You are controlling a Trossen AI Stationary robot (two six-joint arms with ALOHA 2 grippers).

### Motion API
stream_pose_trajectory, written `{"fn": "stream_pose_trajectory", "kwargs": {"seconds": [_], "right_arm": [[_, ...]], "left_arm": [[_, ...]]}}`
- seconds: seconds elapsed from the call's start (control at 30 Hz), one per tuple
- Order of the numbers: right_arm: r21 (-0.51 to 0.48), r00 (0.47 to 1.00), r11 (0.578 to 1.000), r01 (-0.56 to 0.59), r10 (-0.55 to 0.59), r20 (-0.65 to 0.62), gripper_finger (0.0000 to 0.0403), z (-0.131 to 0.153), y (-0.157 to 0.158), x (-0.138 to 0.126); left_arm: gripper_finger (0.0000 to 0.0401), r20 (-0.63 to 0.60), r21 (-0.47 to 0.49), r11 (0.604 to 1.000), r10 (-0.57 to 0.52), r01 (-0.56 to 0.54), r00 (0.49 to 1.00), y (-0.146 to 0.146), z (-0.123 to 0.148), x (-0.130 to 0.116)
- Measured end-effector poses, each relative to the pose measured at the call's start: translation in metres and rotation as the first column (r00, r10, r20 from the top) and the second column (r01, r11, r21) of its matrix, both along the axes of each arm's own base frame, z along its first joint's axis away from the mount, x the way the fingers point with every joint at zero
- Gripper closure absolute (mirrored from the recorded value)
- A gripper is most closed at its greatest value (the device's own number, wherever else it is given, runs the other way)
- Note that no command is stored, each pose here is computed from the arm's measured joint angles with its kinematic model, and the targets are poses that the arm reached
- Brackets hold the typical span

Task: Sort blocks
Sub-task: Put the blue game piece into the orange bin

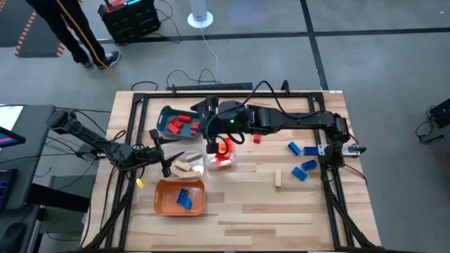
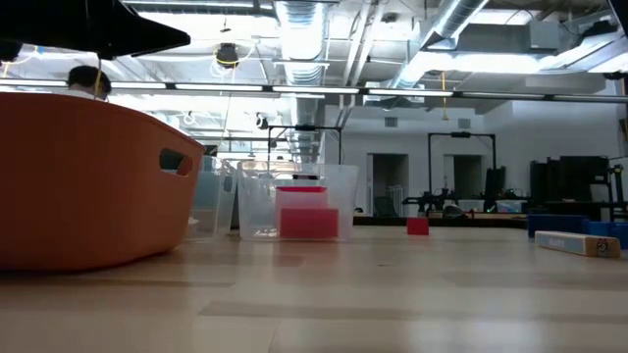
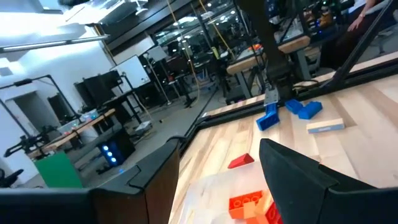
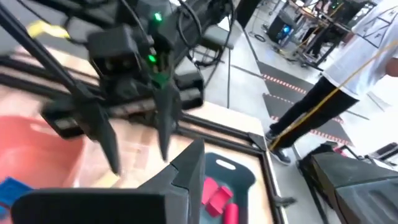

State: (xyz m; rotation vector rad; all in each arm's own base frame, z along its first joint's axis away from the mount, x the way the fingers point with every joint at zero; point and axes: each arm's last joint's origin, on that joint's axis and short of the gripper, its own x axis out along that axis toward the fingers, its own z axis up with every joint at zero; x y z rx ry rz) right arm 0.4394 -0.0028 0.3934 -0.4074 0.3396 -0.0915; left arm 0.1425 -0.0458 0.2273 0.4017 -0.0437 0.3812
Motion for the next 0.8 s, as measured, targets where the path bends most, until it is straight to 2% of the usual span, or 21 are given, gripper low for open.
{"fn": "stream_pose_trajectory", "kwargs": {"seconds": [0.2,0.37,0.47,0.57,0.63,0.7,0.73,0.8], "right_arm": [[-0.075,0.999,0.997,-0.032,0.030,-0.030,0.0284,-0.002,0.003,0.000],[-0.213,0.984,0.968,-0.135,0.106,-0.144,0.0284,-0.008,0.017,-0.005],[-0.231,0.973,0.958,-0.172,0.129,-0.189,0.0285,-0.009,0.032,-0.010],[-0.290,0.962,0.941,-0.176,0.102,-0.253,0.0285,-0.013,0.045,-0.014],[-0.366,0.946,0.910,-0.195,0.076,-0.316,0.0285,-0.017,0.052,-0.017],[-0.410,0.944,0.898,-0.157,0.016,-0.328,0.0285,-0.018,0.055,-0.019],[-0.413,0.947,0.900,-0.138,-0.002,-0.322,0.0285,-0.018,0.056,-0.019],[-0.351,0.959,0.932,-0.085,-0.019,-0.283,0.0285,-0.016,0.057,-0.018]], "left_arm": [[0.0184,0.019,-0.019,1.000,-0.005,0.005,1.000,0.000,0.002,-0.002],[0.0184,0.049,-0.038,0.999,-0.006,0.008,0.999,0.003,0.007,-0.007],[0.0184,0.050,0.011,1.000,-0.009,0.009,0.999,0.004,0.010,-0.013],[0.0184,0.045,0.109,0.994,0.004,-0.009,0.999,0.005,0.015,-0.016],[0.0184,0.055,0.140,0.990,0.013,-0.020,0.998,0.006,0.017,-0.018],[0.0184,0.052,0.159,0.987,0.017,-0.025,0.999,0.006,0.018,-0.019],[0.0184,0.051,0.163,0.986,0.018,-0.026,0.999,0.006,0.018,-0.019],[0.0184,0.044,0.173,0.985,0.019,-0.026,0.999,0.006,0.018,-0.018]]}}
